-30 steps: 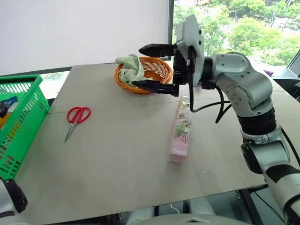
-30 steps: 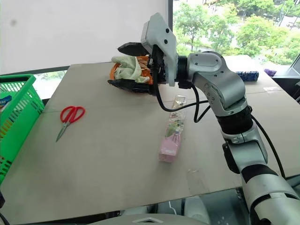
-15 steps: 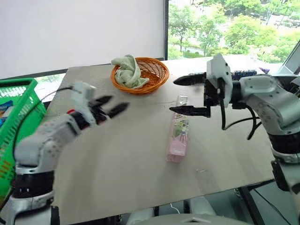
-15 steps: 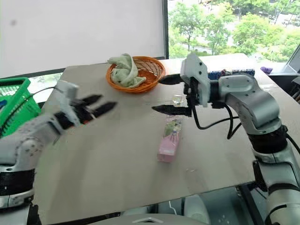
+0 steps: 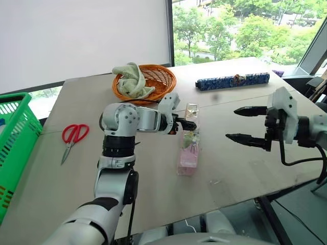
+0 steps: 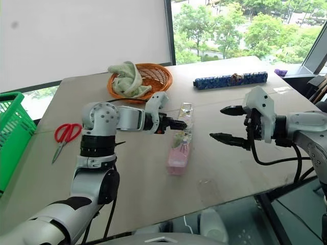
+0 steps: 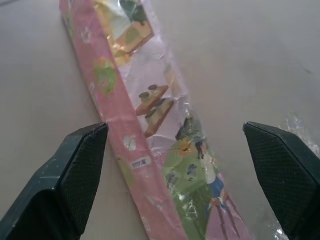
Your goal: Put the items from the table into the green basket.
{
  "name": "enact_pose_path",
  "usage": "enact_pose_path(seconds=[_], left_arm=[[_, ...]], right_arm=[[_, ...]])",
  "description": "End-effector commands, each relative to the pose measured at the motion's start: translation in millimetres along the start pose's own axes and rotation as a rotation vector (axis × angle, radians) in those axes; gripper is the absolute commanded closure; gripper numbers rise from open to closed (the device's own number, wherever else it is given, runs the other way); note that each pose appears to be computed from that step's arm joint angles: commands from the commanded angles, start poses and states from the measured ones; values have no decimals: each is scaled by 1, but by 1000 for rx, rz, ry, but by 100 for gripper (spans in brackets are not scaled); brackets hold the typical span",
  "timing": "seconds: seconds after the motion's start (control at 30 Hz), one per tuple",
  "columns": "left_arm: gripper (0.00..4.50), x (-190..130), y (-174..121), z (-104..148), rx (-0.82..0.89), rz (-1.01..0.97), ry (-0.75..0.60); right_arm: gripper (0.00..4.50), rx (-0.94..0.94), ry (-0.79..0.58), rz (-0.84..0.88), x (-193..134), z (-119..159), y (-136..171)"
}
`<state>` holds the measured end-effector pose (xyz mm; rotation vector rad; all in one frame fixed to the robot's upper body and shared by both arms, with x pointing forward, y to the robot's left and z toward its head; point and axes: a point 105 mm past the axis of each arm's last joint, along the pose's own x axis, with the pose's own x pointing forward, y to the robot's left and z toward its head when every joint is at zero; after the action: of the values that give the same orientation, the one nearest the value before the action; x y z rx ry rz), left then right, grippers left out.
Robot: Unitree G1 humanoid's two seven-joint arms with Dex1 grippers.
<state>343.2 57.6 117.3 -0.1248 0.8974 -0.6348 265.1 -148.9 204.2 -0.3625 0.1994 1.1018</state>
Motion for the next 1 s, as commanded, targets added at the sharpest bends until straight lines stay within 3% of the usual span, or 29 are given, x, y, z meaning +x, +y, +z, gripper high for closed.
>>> enact_pose_path(seconds=[0.03,0.1,0.33,0.43,0.53,0.6,0.63,0.8,0.9,1.0], left_arm=[[6,10,1,-4,75,79,57],[6,16,4,-12,117,112,86],[6,46,-12,-35,55,-41,149],[88,49,-10,-40,22,-60,163],[223,44,-3,-40,21,-56,148],[315,35,3,-32,9,-61,94],[339,29,4,-26,4,-78,49],[339,-25,29,0,-50,-64,-173],[339,-63,65,0,-31,97,-299],[339,-101,95,-13,44,282,-318]], right_arm=[[0,-43,-39,-19,-5,14,4],[0,-42,-43,-20,-6,15,6],[0,-49,-11,-16,-5,9,7],[0,-49,-10,-17,-5,9,6],[0,-57,-15,-10,-3,10,5],[0,-67,-23,-3,0,12,6],[0,-74,-28,6,1,13,7],[0,-124,-90,112,19,23,20],[0,-161,-165,175,45,36,25],[0,-196,-165,167,77,43,12]])
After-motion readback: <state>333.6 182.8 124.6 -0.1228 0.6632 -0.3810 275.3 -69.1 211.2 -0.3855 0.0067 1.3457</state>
